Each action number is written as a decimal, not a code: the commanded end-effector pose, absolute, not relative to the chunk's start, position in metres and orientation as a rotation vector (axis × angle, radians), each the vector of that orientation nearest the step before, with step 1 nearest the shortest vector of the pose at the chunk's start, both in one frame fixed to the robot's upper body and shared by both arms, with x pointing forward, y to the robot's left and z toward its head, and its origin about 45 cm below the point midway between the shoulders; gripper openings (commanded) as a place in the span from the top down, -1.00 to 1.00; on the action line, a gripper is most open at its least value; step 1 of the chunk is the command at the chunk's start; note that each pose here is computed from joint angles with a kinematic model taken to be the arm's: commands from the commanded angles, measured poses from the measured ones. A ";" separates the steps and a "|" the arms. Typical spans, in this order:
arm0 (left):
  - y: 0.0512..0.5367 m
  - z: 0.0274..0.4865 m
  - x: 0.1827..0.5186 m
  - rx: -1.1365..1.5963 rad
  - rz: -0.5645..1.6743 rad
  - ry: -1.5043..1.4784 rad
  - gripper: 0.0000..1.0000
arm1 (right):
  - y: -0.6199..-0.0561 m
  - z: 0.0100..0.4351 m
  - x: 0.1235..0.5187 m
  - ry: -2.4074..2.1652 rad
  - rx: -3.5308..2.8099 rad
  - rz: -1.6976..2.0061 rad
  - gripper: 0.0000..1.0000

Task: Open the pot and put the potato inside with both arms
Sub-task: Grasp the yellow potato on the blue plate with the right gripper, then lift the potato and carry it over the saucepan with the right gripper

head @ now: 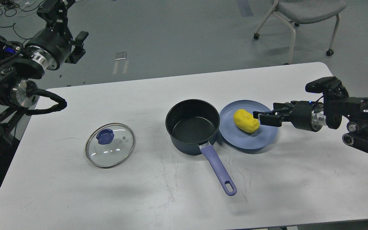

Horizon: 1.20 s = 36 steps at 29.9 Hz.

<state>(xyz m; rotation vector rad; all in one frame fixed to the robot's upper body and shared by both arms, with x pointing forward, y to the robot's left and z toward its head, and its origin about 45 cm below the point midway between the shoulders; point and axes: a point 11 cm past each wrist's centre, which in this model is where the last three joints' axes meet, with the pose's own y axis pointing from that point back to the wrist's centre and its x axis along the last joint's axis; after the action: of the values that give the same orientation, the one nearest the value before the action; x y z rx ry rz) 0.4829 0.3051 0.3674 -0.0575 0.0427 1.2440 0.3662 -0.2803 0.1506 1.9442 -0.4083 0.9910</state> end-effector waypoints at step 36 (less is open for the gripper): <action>0.308 0.346 0.477 -0.019 1.235 -0.028 -0.96 | -0.246 0.147 0.407 -0.456 1.899 1.199 0.76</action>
<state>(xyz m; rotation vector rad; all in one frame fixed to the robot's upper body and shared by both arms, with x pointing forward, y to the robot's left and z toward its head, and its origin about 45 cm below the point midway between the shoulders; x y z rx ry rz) 0.4768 0.3077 0.3462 -0.0191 -0.0281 1.2352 0.3931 -0.2483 0.1253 1.9150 -0.4101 1.1342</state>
